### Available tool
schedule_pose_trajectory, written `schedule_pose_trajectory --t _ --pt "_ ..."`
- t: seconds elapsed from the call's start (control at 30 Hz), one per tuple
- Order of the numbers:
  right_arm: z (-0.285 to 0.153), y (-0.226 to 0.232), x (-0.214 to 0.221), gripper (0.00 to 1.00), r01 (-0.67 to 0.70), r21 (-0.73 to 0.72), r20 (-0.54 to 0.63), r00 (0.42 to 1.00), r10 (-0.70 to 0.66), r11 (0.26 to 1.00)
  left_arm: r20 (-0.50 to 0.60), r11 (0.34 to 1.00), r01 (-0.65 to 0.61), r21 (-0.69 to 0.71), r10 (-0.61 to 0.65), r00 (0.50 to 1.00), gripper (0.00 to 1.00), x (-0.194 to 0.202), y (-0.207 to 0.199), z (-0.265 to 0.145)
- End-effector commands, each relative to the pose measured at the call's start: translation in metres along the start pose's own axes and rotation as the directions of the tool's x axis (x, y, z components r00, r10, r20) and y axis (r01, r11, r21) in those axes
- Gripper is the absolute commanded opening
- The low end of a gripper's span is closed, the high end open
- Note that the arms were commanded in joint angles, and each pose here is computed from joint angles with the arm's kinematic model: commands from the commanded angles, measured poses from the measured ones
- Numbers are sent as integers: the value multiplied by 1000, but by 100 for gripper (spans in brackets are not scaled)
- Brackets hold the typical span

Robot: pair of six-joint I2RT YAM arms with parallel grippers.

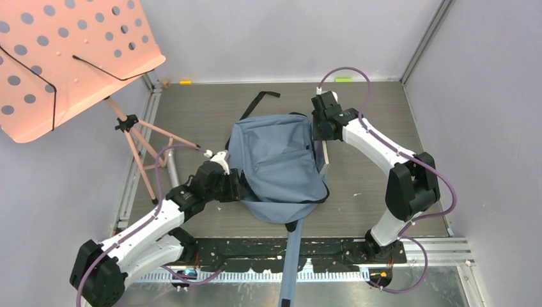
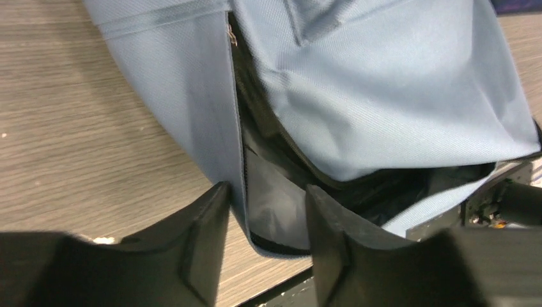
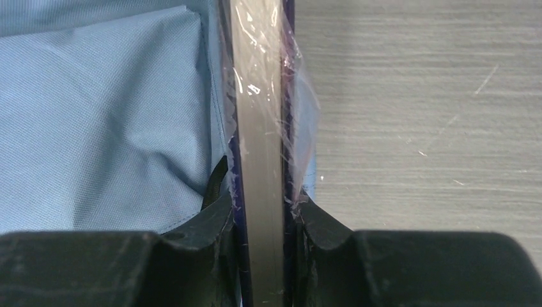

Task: Pack the student bag
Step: Adjust the student bag at the center of the board.

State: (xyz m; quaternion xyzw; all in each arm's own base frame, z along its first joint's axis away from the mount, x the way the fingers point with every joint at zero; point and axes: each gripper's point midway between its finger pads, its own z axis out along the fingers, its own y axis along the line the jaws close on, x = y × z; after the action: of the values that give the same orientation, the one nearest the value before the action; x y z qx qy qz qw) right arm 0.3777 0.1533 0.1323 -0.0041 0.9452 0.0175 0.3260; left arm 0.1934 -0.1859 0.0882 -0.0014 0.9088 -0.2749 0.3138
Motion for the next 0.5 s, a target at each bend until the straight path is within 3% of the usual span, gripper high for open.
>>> schedule_pose_trajectory --t 0.0,0.1,0.2,0.33,0.47 --pt "-26 26 -70 1 -87 -88 189 977 102 992 18 998 -57 -27 58 998 58 -20 -11 -23" --pt "-45 5 -70 1 -70 -3 199 978 69 998 101 988 -131 -80 139 985 70 -51 -14 -41" --pt "-74 -14 -72 1 -71 41 228 972 60 997 157 967 -251 -51 256 954 74 -73 -35 -52" --pt "-103 -40 -61 0 -96 100 230 971 71 990 162 886 -463 7 456 875 76 -80 -71 -48" --pt "-127 -57 -44 1 -132 115 236 966 102 985 227 765 -621 170 583 780 76 -69 -135 -35"
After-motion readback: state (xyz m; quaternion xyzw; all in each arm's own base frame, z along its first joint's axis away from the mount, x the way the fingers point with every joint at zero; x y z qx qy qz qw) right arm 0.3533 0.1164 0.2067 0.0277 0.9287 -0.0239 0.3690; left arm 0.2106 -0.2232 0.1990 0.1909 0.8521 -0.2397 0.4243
